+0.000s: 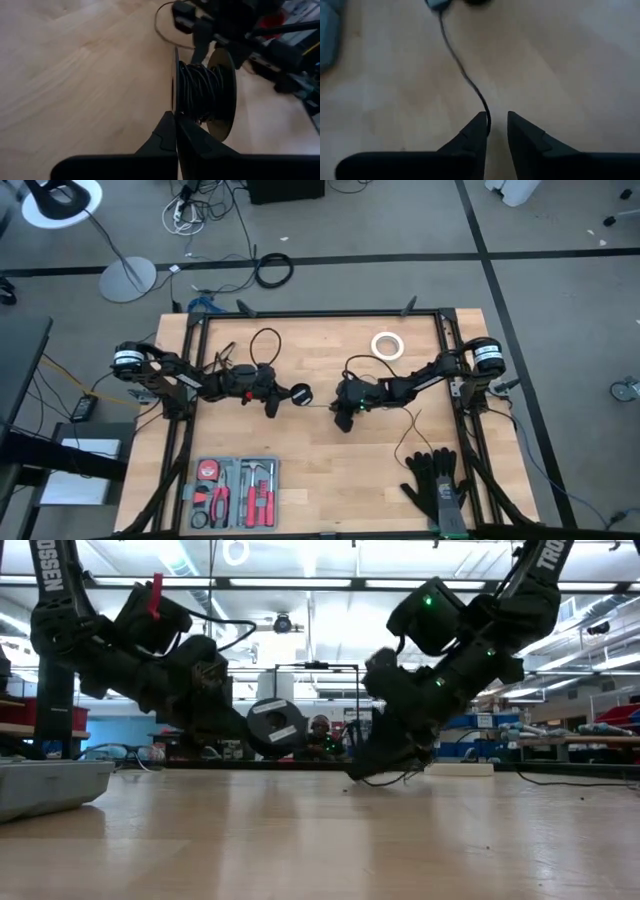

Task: Coil cords
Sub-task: Coil the black wire on the black spool

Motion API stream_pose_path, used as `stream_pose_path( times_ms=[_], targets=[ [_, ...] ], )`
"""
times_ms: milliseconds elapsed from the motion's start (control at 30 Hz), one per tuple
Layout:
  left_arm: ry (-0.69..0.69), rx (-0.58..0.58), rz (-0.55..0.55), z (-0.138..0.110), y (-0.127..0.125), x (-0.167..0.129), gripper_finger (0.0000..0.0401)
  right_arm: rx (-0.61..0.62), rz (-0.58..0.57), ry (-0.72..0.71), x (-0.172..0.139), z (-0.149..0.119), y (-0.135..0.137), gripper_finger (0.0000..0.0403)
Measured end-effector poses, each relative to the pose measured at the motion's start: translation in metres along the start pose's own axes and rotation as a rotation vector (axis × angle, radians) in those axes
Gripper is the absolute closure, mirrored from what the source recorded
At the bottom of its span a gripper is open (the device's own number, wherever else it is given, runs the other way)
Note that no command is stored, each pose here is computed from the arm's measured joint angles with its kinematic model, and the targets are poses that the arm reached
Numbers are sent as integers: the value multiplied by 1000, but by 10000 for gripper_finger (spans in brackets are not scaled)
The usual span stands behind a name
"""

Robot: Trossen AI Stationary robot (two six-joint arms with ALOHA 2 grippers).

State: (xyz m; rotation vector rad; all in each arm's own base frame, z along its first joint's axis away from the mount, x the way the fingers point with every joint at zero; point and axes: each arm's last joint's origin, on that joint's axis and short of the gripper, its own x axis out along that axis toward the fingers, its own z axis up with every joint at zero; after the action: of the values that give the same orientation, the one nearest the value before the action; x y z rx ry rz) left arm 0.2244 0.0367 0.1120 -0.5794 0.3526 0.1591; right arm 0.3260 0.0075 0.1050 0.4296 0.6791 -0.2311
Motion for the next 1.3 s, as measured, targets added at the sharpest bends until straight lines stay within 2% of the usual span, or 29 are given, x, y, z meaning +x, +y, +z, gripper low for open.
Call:
stream_pose_path(
  times_ms=[233,633,733,833,967,1100,1233,1300],
  targets=[
    [44,0,73,-6,5,0,401,-30,48,52,-1,-2,2,327],
    [43,0,89,-6,5,0,401,-67,124,103,-3,-9,12,327],
    [36,-1,93,-6,5,0,401,-67,86,104,-3,-10,12,328],
    [34,-2,91,-5,5,0,401,-61,-33,132,-3,-9,11,335],
    [35,-3,87,-5,5,0,401,-79,-87,165,-3,-5,11,390],
    [58,15,52,-6,4,0,401,-84,-108,141,-3,11,11,399],
    [67,15,55,-7,4,0,401,-43,-200,141,-6,28,3,401],
    [77,20,61,-8,5,0,401,-28,-205,128,-7,39,3,401]
  ],
)
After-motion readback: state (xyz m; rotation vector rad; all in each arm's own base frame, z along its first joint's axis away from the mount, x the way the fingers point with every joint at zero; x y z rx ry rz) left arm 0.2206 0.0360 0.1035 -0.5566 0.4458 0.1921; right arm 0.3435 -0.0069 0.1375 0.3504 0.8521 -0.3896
